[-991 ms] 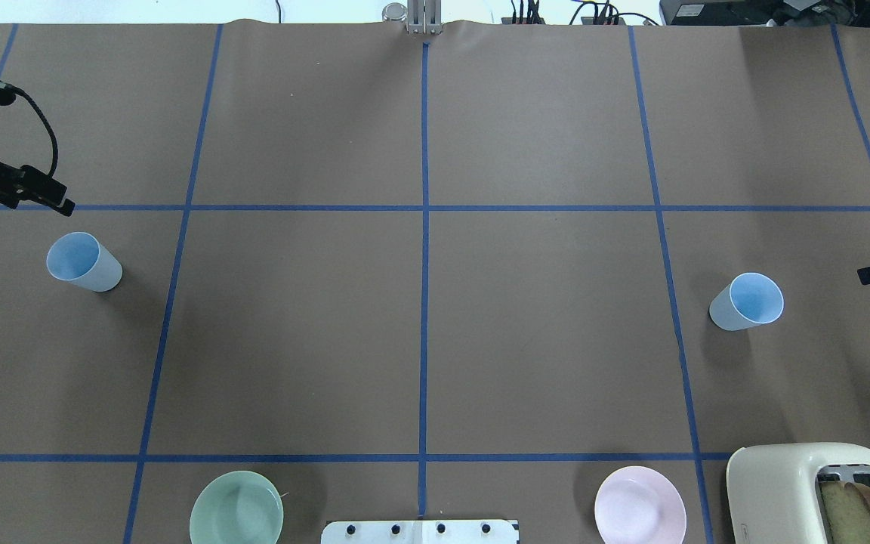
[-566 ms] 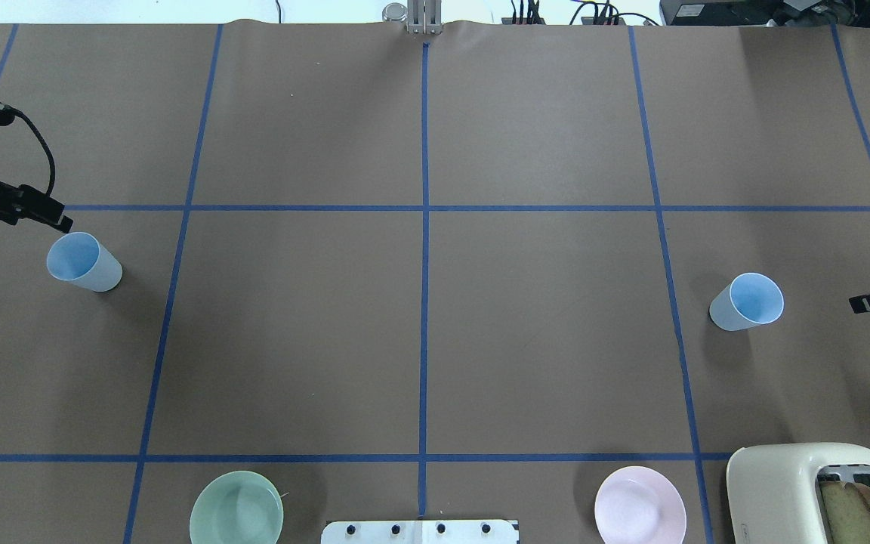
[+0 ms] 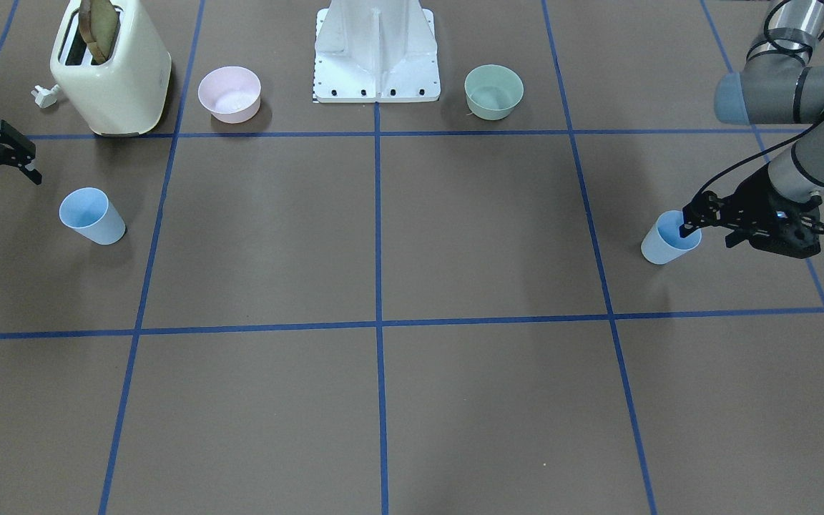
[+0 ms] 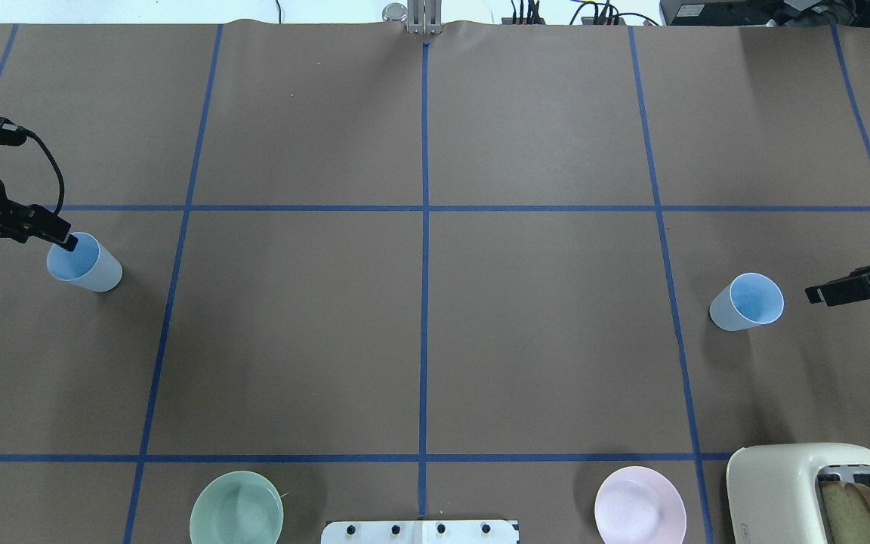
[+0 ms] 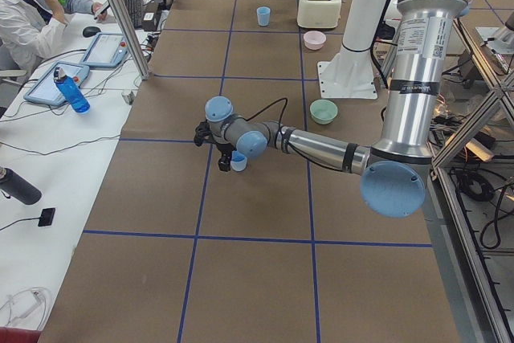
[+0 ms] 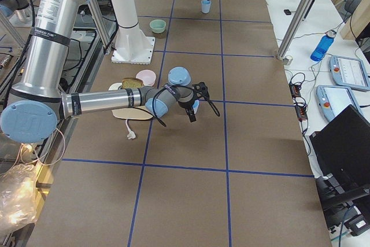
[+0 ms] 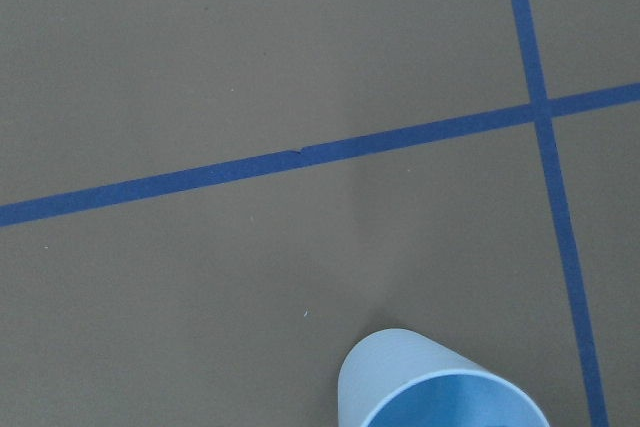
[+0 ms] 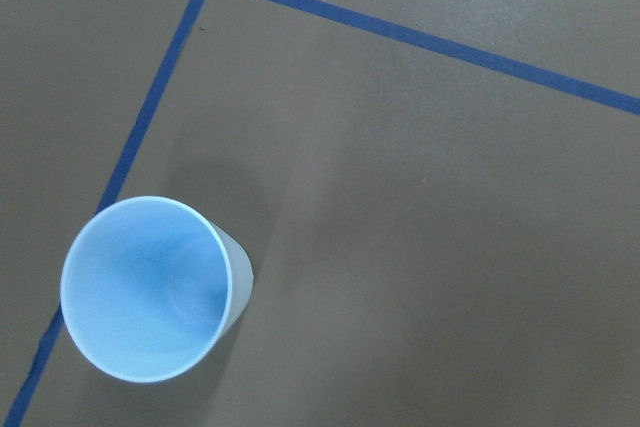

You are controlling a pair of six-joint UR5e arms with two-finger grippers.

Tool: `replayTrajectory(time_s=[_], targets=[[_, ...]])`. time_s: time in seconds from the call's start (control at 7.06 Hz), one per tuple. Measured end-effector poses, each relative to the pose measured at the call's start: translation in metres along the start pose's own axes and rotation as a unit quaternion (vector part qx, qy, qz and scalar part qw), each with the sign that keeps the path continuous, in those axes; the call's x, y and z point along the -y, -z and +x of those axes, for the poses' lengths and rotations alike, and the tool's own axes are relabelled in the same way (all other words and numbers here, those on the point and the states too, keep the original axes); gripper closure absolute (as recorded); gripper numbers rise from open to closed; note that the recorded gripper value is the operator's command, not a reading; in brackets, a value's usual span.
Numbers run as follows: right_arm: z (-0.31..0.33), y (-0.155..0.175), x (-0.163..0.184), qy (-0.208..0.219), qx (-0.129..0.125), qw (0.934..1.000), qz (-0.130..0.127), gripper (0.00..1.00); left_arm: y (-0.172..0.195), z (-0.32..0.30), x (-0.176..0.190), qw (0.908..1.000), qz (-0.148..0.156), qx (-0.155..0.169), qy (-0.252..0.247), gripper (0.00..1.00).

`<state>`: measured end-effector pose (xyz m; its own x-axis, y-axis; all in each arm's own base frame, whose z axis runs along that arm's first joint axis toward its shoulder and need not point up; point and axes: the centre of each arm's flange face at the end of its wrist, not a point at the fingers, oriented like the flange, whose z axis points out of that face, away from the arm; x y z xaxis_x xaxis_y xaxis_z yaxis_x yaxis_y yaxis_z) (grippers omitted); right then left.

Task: Stack blue cups with both arms
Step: 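Lower the left gripper onto its blue cup while the right gripper descends onto the other, then grasp the blue cup with the left gripper and carry it toward the table center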

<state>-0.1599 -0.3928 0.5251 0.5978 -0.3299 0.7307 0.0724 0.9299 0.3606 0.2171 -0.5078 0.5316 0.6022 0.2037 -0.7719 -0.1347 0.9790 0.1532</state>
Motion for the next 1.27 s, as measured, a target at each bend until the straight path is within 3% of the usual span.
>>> replayTrajectory(time_s=[0.28, 0.42, 0.57, 0.85, 1.27], targets=[[-0.009, -0.002, 0.009, -0.003, 0.008, 1.0, 0.002, 0.01, -0.012, 0.0, -0.011, 0.9999, -0.011, 0.0, -0.004, 0.5], [-0.01, -0.003, 0.011, -0.003, 0.009, 1.0, 0.002, 0.01, -0.016, 0.001, -0.012, 0.9999, -0.014, -0.001, -0.006, 0.56], [-0.011, -0.005, 0.015, -0.004, 0.008, 1.0, 0.0, 0.01, -0.018, 0.003, -0.013, 0.9998, -0.015, -0.002, -0.008, 0.69], [-0.022, -0.014, 0.032, -0.013, -0.002, 0.9998, -0.017, 0.01, -0.02, 0.007, -0.013, 0.9998, -0.017, -0.004, -0.011, 1.0], [-0.026, -0.018, 0.039, -0.016, -0.006, 0.9995, -0.027, 0.01, -0.017, 0.013, -0.01, 0.9997, -0.015, -0.008, -0.017, 1.0]])
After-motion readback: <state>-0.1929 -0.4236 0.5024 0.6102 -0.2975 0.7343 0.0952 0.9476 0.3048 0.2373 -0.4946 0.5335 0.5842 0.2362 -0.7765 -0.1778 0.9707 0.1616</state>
